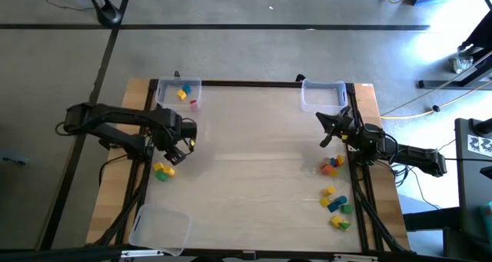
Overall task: Sort blocks by size
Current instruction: Put the left yellow cube block into the top left transparent bin
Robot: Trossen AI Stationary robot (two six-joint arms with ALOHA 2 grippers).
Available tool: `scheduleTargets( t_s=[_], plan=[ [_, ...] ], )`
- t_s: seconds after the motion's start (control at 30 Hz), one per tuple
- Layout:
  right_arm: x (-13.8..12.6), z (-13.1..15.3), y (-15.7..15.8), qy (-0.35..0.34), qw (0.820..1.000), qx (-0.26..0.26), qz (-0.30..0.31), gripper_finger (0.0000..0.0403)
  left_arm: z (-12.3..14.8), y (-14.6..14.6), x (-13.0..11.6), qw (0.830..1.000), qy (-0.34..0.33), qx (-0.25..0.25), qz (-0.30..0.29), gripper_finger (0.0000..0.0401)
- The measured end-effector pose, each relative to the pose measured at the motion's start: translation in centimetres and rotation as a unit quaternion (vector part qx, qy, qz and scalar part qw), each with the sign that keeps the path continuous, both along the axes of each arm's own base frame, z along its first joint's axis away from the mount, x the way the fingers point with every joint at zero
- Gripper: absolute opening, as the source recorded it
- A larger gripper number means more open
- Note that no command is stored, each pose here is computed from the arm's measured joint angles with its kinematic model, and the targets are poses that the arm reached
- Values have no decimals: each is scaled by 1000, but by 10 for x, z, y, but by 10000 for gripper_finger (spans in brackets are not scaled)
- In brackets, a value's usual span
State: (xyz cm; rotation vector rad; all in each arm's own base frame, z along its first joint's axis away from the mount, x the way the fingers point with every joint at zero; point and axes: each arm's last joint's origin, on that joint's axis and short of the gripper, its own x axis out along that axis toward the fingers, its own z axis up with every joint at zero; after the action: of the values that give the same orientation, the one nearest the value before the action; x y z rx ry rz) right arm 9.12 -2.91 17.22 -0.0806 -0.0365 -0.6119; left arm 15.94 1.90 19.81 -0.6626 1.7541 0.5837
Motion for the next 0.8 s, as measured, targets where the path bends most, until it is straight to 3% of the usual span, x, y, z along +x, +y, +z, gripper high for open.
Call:
scheduleTargets(
  t_s=[0.07, 0.2, 0.47, 0.8],
  plan=[
    [0, 0, 0, -1, 1000, 0, 0, 17, -4, 1, 6, 1000, -7, -3, -14, 183],
    [0, 1, 0, -5, 1000, -1, 0, 17, -14, 1, 9, 998, 41, -22, -42, 182],
    [0, 1, 0, -7, 1000, 1, 0, 17, -37, 0, 18, 984, 112, -99, -94, 177],
    [0, 1, 0, -8, 1000, 2, 0, 17, -60, 1, 22, 964, 193, -140, -118, 81]
  ],
)
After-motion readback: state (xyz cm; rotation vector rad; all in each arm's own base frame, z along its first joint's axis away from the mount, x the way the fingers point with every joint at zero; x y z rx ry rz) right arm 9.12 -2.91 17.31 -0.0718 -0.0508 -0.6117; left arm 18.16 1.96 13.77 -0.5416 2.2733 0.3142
